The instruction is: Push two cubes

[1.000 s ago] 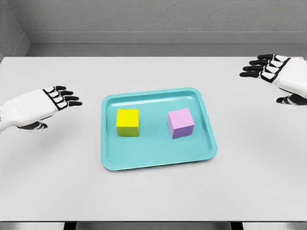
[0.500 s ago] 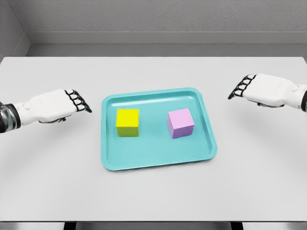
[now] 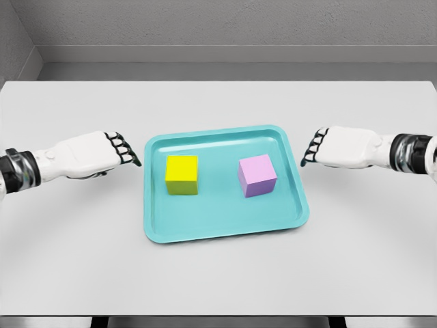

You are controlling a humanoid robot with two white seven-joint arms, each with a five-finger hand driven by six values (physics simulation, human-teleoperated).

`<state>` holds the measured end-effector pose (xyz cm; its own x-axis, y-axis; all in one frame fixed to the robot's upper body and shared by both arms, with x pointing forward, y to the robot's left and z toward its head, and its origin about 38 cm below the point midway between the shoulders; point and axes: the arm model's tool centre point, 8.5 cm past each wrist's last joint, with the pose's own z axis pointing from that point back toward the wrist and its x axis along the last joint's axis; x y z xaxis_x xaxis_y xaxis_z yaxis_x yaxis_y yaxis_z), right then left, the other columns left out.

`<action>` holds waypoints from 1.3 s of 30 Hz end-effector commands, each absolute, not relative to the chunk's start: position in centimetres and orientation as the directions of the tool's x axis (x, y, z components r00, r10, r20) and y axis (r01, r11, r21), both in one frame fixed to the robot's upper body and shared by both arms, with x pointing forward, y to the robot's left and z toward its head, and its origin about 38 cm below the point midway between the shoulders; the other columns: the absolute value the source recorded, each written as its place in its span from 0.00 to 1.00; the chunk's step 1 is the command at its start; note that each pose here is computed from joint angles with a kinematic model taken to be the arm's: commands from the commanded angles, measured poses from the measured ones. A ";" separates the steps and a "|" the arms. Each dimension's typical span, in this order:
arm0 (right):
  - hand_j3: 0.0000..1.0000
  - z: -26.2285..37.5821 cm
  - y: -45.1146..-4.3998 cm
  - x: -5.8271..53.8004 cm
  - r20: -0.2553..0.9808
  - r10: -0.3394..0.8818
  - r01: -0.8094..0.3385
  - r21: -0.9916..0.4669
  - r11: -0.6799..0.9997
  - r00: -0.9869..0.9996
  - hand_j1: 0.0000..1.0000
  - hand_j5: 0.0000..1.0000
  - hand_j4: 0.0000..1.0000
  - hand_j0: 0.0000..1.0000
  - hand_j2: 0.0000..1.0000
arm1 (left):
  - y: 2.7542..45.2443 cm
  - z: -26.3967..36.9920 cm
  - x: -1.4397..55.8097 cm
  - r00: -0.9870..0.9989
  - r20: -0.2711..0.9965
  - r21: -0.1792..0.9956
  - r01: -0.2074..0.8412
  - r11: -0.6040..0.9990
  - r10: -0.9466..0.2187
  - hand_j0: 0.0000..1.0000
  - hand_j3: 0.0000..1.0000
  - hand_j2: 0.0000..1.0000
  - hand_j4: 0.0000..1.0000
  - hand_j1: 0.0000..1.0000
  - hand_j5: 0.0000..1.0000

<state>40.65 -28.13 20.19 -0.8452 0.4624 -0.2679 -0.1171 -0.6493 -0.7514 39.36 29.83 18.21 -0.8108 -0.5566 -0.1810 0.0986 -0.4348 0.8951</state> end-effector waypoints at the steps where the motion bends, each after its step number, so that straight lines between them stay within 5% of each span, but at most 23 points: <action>1: 0.79 18.7 -27.0 40.2 -0.259 0.431 -0.116 -0.732 -0.672 -0.864 0.79 0.79 0.79 0.79 0.79 | 29.1 18.2 39.2 -0.820 -0.175 0.901 0.091 -0.425 -0.546 0.77 0.77 0.77 0.77 0.77 0.77; 39: 0.80 19.6 -22.2 39.9 -0.303 0.262 0.020 -0.688 -0.725 -0.916 0.80 0.80 0.80 0.80 0.80 | 23.6 17.7 39.5 -0.863 -0.130 0.923 0.075 -0.378 -0.488 0.78 0.78 0.78 0.78 0.78 0.78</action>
<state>39.97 -22.33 19.68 -0.9147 0.2634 -0.3066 0.0204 -0.7275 -0.6858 39.48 23.78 17.76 -0.8623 -0.4879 -0.1356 0.0708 -0.3813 0.9217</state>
